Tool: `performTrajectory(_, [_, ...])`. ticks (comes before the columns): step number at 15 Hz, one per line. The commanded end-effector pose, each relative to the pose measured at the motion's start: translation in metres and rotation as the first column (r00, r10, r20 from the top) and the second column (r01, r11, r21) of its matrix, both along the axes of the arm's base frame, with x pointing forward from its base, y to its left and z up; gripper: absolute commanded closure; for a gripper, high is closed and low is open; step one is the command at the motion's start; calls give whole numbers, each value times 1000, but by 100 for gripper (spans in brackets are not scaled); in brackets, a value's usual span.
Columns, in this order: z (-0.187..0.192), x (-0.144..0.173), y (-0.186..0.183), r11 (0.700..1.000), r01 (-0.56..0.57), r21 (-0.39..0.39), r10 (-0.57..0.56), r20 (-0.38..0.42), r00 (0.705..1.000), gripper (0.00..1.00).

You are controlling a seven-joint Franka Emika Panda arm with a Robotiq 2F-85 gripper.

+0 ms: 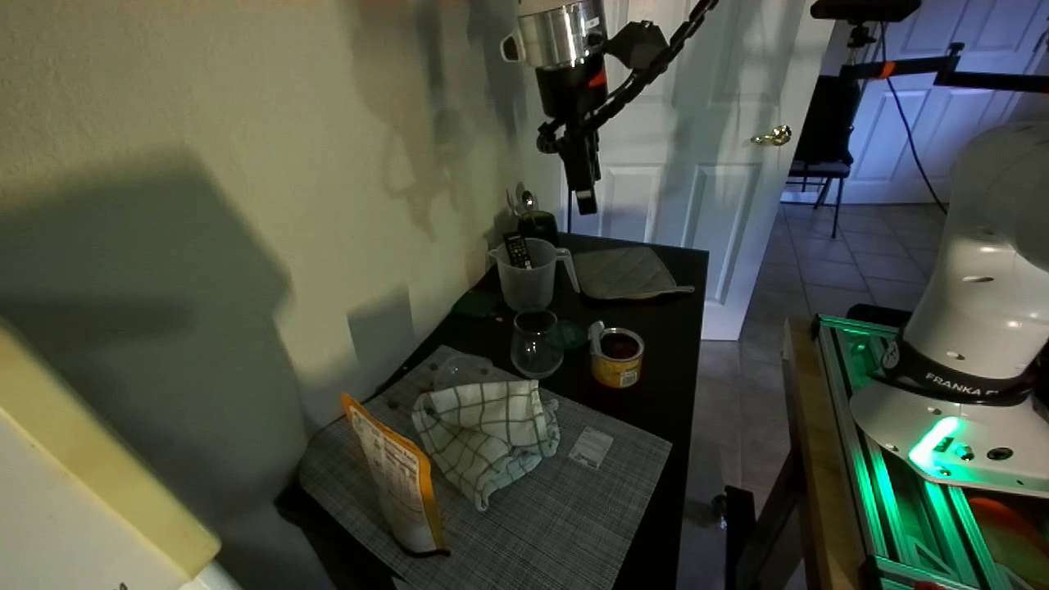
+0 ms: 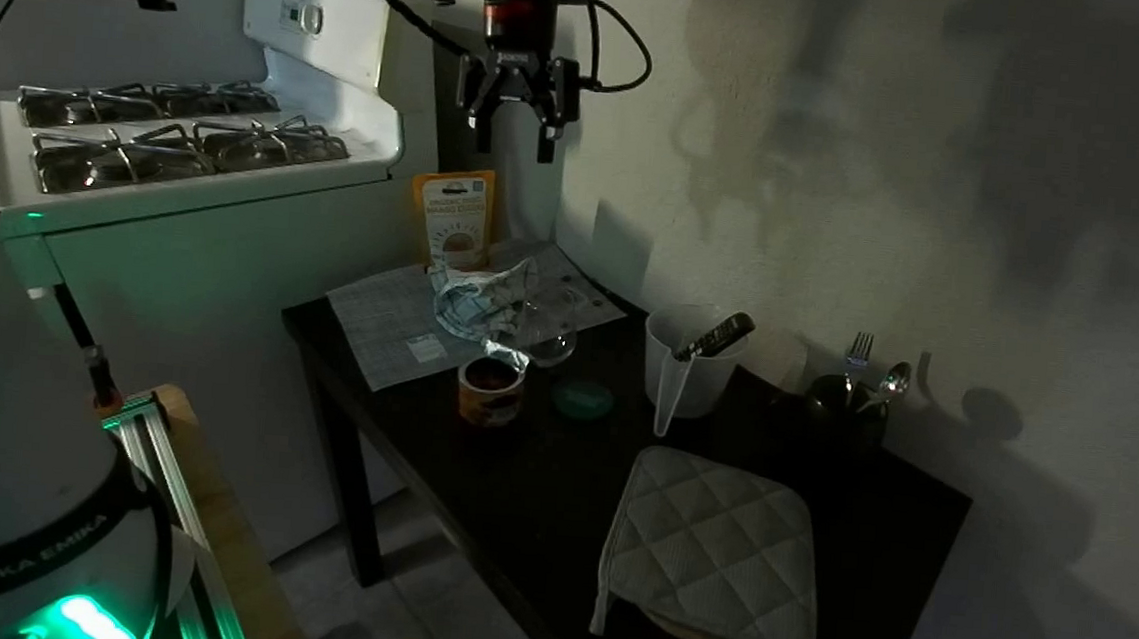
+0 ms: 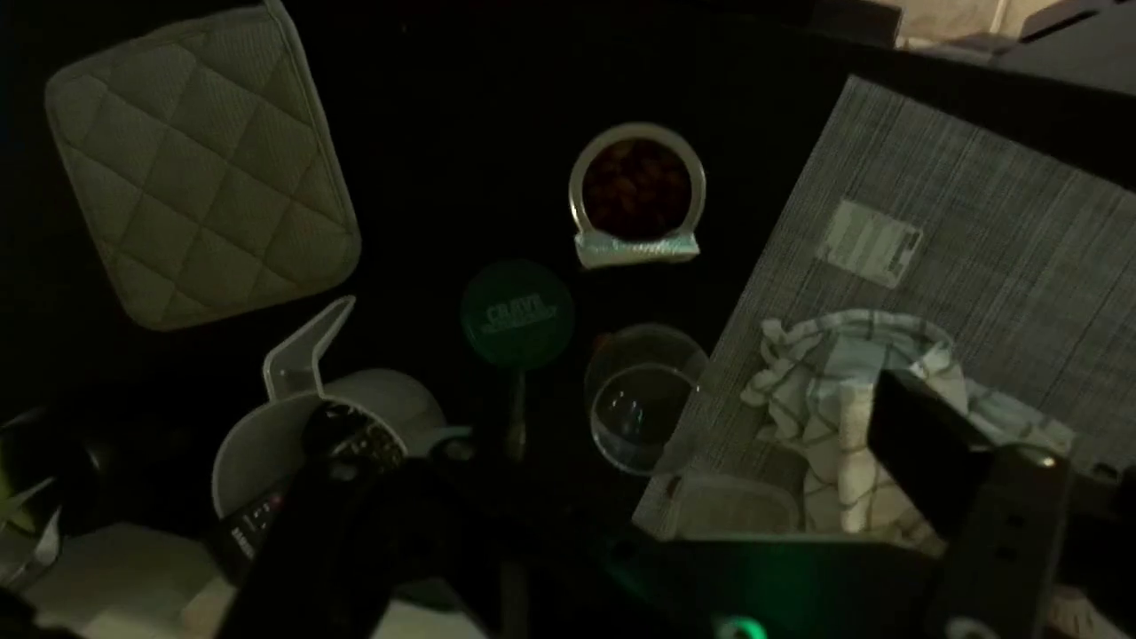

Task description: Pick up the clear square lunch box and put it in the clear measuring cup

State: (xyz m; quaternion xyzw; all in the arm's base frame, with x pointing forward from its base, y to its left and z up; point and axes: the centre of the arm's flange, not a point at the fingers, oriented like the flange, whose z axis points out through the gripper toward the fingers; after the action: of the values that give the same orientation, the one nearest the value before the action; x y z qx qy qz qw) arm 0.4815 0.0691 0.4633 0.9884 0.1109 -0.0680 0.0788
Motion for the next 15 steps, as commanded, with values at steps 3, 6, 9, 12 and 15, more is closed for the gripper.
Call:
performTrajectory(3, [-40,47,17,999,-42,10,36,330,943,0])
performTrajectory(6, [-72,69,37,995,-92,38,71,375,924,0])
performTrajectory(9, [-125,73,49,993,-101,52,75,369,927,0])
performTrajectory(12, [-166,80,62,991,-118,61,85,387,918,0])
performTrajectory(15, [-197,75,69,993,-107,47,82,374,924,0])
